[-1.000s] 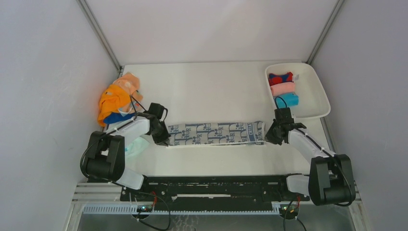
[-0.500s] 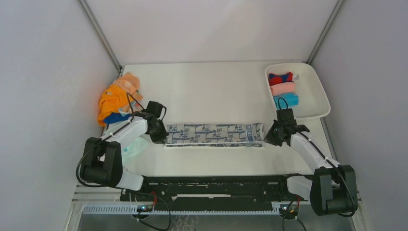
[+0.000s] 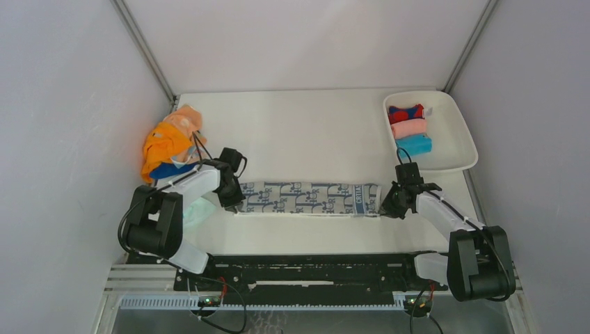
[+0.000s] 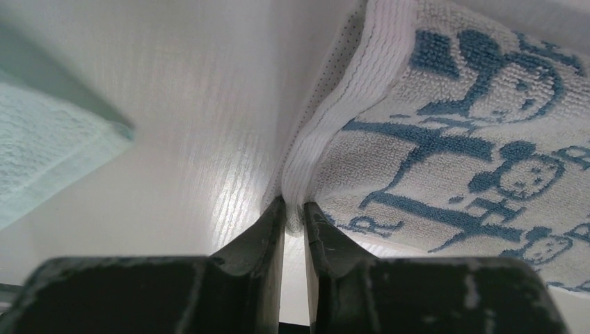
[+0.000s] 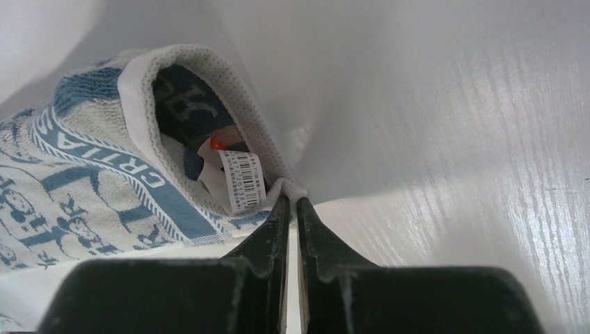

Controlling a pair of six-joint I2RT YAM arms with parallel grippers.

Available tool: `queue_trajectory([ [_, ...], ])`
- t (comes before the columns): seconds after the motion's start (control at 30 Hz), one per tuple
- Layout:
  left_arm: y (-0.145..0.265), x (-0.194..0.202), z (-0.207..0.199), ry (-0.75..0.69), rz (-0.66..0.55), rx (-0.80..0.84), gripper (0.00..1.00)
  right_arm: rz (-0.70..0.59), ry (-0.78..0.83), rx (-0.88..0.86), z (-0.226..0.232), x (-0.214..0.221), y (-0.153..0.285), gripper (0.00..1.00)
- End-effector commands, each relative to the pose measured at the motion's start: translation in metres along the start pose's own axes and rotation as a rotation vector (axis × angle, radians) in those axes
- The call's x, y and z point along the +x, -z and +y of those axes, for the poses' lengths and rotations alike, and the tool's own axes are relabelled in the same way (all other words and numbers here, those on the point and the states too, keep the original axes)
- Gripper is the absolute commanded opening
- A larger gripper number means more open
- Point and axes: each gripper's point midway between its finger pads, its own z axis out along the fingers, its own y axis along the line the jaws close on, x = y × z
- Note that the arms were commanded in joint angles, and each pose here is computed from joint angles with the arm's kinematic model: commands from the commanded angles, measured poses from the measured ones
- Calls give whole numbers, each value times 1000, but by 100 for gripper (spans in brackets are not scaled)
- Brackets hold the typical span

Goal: Roll the towels

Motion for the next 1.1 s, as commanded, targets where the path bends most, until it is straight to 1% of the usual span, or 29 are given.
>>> queue_trajectory([
  [0.0, 4, -17, 12, -20, -73, -106, 24, -42, 10, 17, 0, -7, -3, 3],
  [0.1, 11, -21, 15, -26, -94, -134, 28, -41, 17, 14, 2, -6, -3, 6],
  [0.2, 19, -24, 14, -27, -113, -135, 29, -42, 28, 4, 4, -5, -1, 7],
  [0.3, 30, -26, 12, -34, -134, -131, 30, -56, 39, -9, 7, -6, 3, 11],
  [0.4, 39, -25, 9, -45, -145, -122, 31, -73, 50, -18, 8, -8, 8, 13],
  [0.5, 47, -22, 5, -49, -155, -86, 31, -94, 61, -14, 7, -11, 15, 16],
  [0.57, 53, -19, 3, -46, -158, -55, 32, -117, 71, -13, 8, -15, 23, 19],
  [0.67, 70, -21, -3, -43, -195, 7, 32, -172, 99, -26, 11, -26, 39, 24],
  [0.77, 87, -30, -17, -45, -232, 92, 32, -240, 173, -93, 25, -38, 56, 28],
  [0.83, 90, -37, -36, -50, -244, 167, 32, -283, 212, -160, 41, -48, 66, 33],
  [0.9, 87, -43, -51, -65, -227, 212, 32, -320, 230, -218, 57, -58, 75, 35],
  [1.07, 68, -57, -75, -87, -185, 239, 31, -321, 254, -349, 95, -73, 78, 36],
])
